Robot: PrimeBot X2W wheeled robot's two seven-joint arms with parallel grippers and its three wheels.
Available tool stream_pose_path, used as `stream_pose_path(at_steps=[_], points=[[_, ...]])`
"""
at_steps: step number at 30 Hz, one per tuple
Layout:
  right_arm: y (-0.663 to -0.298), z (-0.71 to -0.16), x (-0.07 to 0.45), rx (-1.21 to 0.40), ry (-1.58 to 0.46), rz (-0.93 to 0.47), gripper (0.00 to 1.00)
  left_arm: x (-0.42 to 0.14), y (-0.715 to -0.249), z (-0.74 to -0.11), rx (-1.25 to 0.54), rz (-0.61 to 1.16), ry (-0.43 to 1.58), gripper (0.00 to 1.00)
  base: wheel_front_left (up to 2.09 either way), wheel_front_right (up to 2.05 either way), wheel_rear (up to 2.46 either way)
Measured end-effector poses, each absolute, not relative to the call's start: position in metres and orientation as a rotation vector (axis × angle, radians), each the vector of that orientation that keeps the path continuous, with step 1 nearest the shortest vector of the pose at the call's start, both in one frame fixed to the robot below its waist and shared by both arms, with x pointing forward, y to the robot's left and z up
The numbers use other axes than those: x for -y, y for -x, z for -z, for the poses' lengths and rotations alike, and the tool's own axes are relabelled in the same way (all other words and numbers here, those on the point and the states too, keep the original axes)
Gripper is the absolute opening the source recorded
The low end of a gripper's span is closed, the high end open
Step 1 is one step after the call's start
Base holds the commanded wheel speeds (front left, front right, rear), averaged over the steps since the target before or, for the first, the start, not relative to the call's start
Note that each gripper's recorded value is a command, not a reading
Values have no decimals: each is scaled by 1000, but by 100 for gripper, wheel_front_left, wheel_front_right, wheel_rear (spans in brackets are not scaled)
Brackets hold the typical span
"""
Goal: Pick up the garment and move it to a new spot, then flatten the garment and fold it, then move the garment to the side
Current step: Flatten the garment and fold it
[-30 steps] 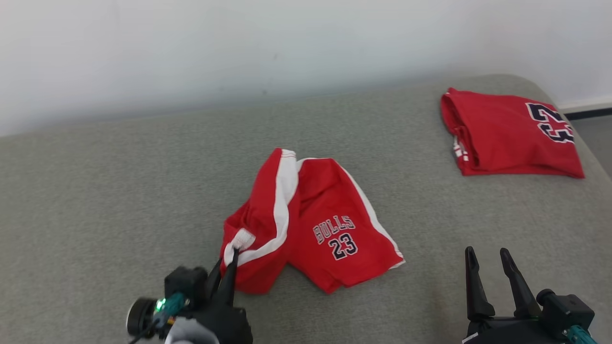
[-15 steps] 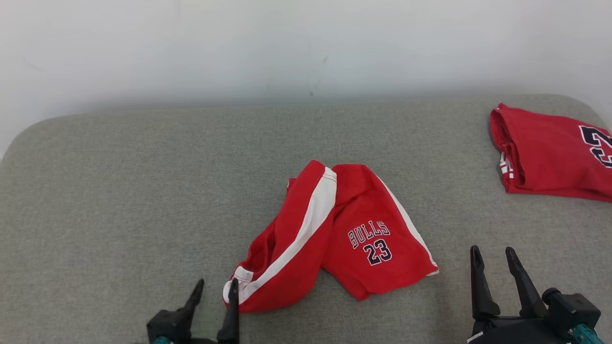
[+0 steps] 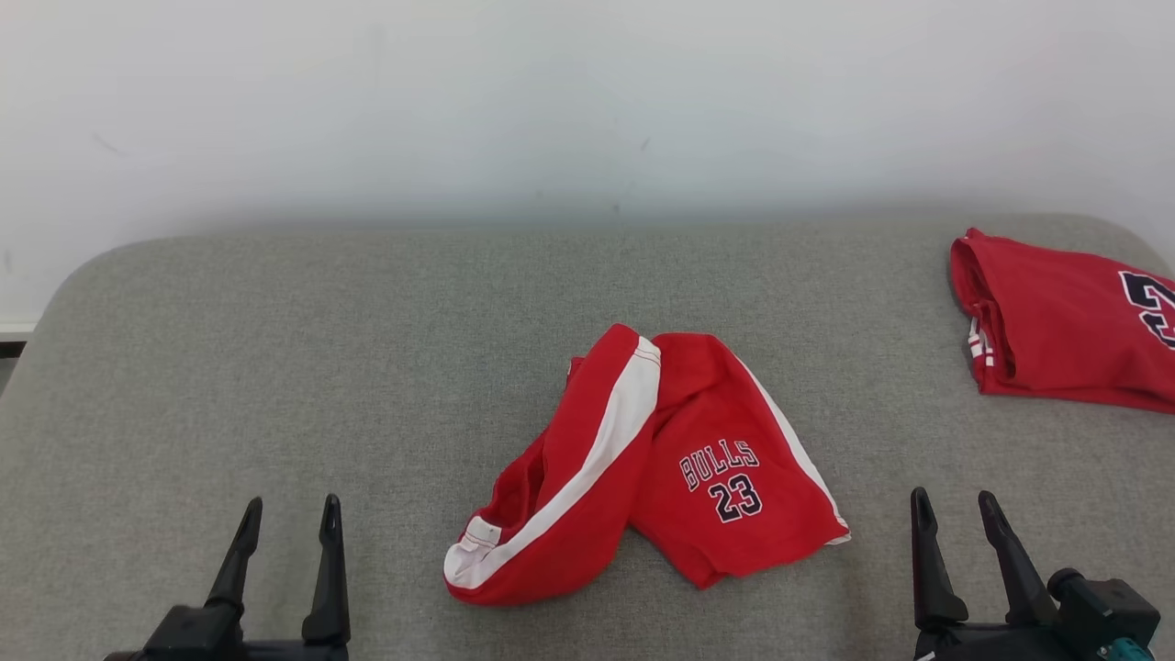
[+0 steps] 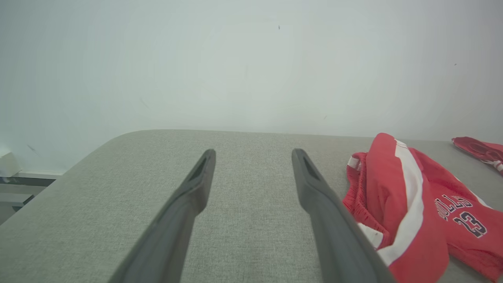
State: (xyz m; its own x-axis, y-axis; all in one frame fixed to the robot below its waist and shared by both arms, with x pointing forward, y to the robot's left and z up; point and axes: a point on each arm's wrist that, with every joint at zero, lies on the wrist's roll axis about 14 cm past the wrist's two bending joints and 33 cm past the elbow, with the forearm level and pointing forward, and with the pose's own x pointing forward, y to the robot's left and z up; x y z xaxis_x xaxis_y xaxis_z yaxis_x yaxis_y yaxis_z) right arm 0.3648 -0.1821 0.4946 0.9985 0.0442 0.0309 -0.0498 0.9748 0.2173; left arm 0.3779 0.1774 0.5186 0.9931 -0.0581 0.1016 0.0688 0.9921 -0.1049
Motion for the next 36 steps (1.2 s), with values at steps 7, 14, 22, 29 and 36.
stream_pose_path(at_steps=[7,14,22,29,36], points=[[-361,-496,182,27,-214,-52,100,-183,-359,-519,105,75,82,100,0,0,0],[-360,-492,179,9,-211,-68,100,-184,-350,-514,94,62,98,100,0,0,0],[-386,-504,157,17,-161,-177,100,-186,-348,-511,91,56,107,100,0,0,0],[-431,-526,122,40,-86,-310,100,-193,-348,-509,87,22,122,100,0,0,0],[-472,-524,85,2,-6,-423,100,-203,-347,-506,79,-19,134,100,0,0,0]])
